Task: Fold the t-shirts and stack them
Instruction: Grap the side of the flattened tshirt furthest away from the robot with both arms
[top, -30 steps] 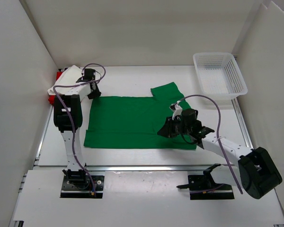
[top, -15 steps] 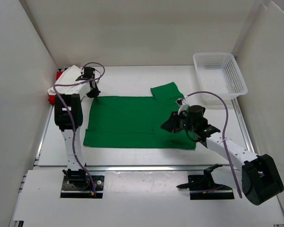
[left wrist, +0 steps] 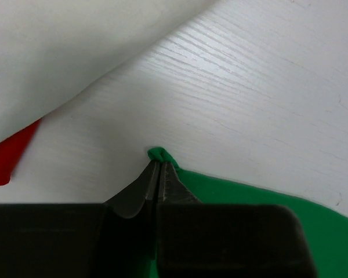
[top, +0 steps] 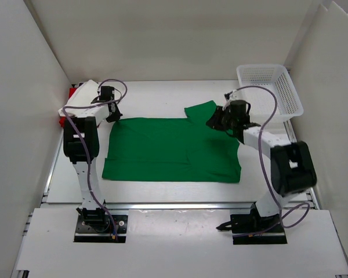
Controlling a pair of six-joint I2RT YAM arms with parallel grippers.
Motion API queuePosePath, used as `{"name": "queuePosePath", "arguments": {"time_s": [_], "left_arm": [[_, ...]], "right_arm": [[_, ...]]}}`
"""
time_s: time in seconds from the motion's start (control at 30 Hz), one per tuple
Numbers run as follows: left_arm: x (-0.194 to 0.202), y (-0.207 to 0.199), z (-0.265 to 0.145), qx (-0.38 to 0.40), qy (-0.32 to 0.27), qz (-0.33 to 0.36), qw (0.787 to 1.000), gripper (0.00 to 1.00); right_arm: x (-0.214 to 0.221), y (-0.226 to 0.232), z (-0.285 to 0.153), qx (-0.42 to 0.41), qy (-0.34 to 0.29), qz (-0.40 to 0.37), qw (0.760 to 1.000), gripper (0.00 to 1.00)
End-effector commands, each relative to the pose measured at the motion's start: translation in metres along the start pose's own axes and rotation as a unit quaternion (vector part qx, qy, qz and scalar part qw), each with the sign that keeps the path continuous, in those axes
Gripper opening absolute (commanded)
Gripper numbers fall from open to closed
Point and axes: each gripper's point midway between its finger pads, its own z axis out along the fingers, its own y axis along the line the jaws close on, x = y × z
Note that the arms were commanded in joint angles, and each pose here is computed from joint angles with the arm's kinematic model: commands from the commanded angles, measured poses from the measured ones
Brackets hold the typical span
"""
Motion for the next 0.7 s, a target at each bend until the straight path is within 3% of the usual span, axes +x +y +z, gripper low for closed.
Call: {"name": "queuePosePath", "arguments": {"time_s": [0.0, 0.07, 0.27, 0.3, 0.33, 0.4, 0.43, 0.47, 0.53, 0.67], "left_arm": [[-0.013, -0.005, -0.02, 0.029, -0.019, -0.008, 0.999, 0.0], [-0.015, -0.005, -0.022, 0.04, -0.021, -0.02, 0.999, 0.0], [-0.008, -0.015, -0.023, 0.069, -0.017, -0.027, 0.997, 0.0], [-0.009, -0.017, -0.023, 0.075, -0.017, -0.031, 0.997, 0.0], [-0.005, -0.015, -0.023, 0.075, -0.015, -0.032, 0.997, 0.0], [-0.004, -0.02, -0.025, 0.089, -0.014, -0.035, 0.995, 0.0], [0.0, -0.02, -0.024, 0.089, -0.011, -0.038, 0.995, 0.0], [-0.01, -0.007, -0.024, 0.084, -0.02, -0.053, 0.995, 0.0], [-0.01, -0.008, -0.023, 0.083, -0.021, -0.05, 0.995, 0.0], [-0.011, -0.012, -0.024, 0.088, -0.022, -0.051, 0.995, 0.0]], "right_arm": [[-0.061, -0.041, 0.022, 0.077, -0.06, -0.022, 0.995, 0.19], [-0.085, -0.074, 0.043, 0.126, -0.055, -0.022, 0.99, 0.23], [-0.112, -0.119, 0.089, 0.206, -0.008, -0.047, 0.977, 0.37], [-0.115, -0.122, 0.1, 0.215, 0.008, -0.059, 0.975, 0.4], [-0.09, -0.137, 0.112, 0.226, 0.056, -0.058, 0.971, 0.42], [-0.121, -0.129, 0.127, 0.222, 0.048, -0.068, 0.972, 0.42], [-0.099, -0.14, 0.136, 0.233, 0.086, -0.057, 0.967, 0.42], [-0.124, -0.129, 0.138, 0.223, 0.065, -0.069, 0.97, 0.42], [-0.134, -0.133, 0.149, 0.226, 0.066, -0.071, 0.969, 0.42], [-0.125, -0.143, 0.162, 0.22, 0.087, -0.056, 0.97, 0.41]]}}
